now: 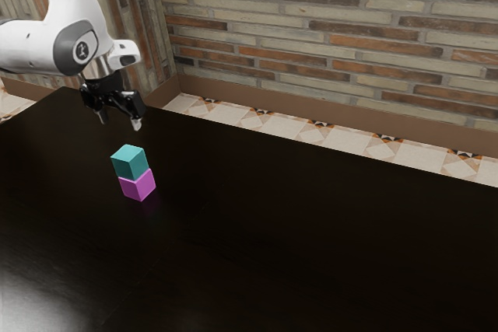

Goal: Pick up the blue block with one arm, and put the blue block on the table with one arm

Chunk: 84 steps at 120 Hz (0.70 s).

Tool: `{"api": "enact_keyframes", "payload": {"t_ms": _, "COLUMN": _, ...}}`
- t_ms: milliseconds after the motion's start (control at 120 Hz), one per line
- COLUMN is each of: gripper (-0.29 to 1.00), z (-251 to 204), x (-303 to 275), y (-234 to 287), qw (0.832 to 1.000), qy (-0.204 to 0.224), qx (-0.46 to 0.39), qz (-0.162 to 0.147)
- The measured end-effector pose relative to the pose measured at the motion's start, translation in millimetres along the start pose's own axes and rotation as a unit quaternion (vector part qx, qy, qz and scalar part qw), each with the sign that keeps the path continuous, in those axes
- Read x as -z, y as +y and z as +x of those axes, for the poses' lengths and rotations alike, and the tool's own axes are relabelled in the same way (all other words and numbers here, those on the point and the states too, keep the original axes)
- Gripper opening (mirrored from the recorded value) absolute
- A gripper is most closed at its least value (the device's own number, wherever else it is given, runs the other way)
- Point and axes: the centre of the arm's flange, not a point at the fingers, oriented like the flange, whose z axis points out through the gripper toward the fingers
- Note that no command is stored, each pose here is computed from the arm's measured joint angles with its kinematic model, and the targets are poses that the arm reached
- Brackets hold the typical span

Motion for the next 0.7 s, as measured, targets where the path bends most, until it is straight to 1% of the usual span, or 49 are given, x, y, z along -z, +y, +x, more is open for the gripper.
{"api": "enact_keyframes", "payload": {"t_ms": 142, "gripper": 0.70, "z": -14.5, "x": -17.6, "y": -28.1, "qw": 1.000, "qy": -0.019, "qx": 0.006, "qz": 0.001}}
{"api": "enact_keyframes", "payload": {"t_ms": 267, "gripper": 0.70, "z": -38.4, "x": -43.4, "y": -33.1, "qw": 0.999, "qy": -0.041, "qx": -0.002, "qz": -0.004}}
{"api": "enact_keyframes", "payload": {"t_ms": 350, "gripper": 0.70, "z": -41.8, "x": -50.1, "y": -36.6, "qw": 0.999, "qy": -0.042, "qx": -0.006, "qz": -0.004}}
{"api": "enact_keyframes", "payload": {"t_ms": 500, "gripper": 0.70, "z": -38.0, "x": -60.7, "y": -46.2, "qw": 0.999, "qy": -0.044, "qx": -0.010, "qz": -0.003}}
{"api": "enact_keyframes", "payload": {"t_ms": 625, "gripper": 0.70, "z": -13.8, "x": -69.7, "y": -56.6, "qw": 0.999, "qy": -0.038, "qx": -0.013, "qz": 0.000}}
{"api": "enact_keyframes", "payload": {"t_ms": 700, "gripper": 0.70, "z": -2.5, "x": -81.2, "y": -57.0, "qw": 0.999, "qy": -0.039, "qx": -0.010, "qz": -0.009}}
